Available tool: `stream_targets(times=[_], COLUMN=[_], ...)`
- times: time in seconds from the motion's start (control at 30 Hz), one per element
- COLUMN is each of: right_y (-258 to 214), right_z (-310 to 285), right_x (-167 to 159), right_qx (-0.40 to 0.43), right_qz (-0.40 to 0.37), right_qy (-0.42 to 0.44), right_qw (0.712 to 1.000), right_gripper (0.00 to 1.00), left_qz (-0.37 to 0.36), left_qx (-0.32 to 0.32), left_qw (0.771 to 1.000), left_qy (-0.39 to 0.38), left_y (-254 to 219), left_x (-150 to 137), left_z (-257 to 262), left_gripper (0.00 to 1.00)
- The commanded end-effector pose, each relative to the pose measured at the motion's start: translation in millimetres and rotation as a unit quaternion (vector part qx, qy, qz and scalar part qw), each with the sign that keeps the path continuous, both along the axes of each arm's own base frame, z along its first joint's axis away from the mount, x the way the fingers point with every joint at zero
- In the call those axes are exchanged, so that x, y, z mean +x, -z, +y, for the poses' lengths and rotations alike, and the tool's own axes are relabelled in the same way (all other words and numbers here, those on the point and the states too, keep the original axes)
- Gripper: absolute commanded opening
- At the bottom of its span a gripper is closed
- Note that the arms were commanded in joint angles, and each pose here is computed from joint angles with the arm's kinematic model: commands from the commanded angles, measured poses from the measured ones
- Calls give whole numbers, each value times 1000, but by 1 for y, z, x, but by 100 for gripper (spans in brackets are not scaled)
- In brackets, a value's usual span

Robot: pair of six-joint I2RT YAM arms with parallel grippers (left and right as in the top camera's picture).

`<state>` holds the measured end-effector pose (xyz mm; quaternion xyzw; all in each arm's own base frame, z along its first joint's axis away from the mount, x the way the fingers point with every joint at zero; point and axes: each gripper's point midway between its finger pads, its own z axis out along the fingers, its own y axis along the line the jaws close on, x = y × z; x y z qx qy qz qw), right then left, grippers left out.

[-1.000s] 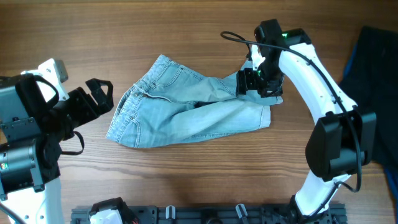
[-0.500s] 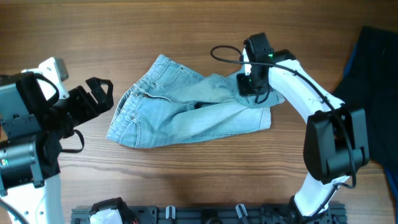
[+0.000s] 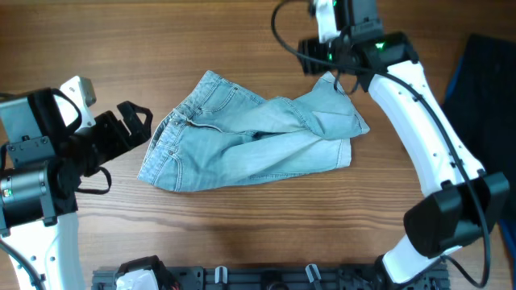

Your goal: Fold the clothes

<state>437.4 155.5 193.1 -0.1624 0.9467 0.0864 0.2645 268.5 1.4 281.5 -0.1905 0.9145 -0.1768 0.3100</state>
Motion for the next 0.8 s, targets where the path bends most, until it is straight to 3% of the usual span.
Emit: stream_targets(times=[0.0, 0.1, 0.33, 0.37, 0.4, 0.43, 0.47, 0.5, 0.6, 0.67, 0.77], right_y=[50, 89, 157, 162, 165, 165, 163, 157, 112, 53, -39], right_z=[-5, -11, -17, -24, -30, -35, -36, -34, -30, -21, 13], right_x=[-43, -64, -82, -80, -77, -74, -68, -62, -25, 14, 57], right_qx=[-40, -55, -64, -78, -90, -100, -103, -99, -100, -84, -37], right_qz=[107, 151, 154, 148, 142, 134, 123, 113, 47, -37, -167], right_qy=[-34, -39, -37, -18, 0, 16, 21, 20, 35, 41, -16], right_qw=[993, 986, 985, 986, 986, 986, 987, 988, 993, 995, 985], right_gripper=[73, 77, 76, 72, 56, 31, 18, 4, 4, 4, 4], left_qz=[-13, -23, -28, -28, -28, -28, -28, -28, -33, -37, -39], left_qx=[2, 5, 6, 6, 6, 6, 6, 6, 7, 8, 8], left_qw=[1000, 1000, 1000, 1000, 1000, 1000, 1000, 1000, 999, 999, 999], left_qy=[12, 12, 12, 11, 12, 11, 12, 11, 11, 11, 11], left_y=[-6, -9, -11, -11, -11, -11, -11, -11, -13, -14, -14], left_x=[2, 6, 7, 7, 7, 7, 7, 7, 9, 11, 11], left_z=[-1, 0, 0, 0, 0, 0, 0, 0, 1, 1, 1], left_gripper=[100, 100, 100, 100, 100, 100, 100, 100, 100, 100, 100])
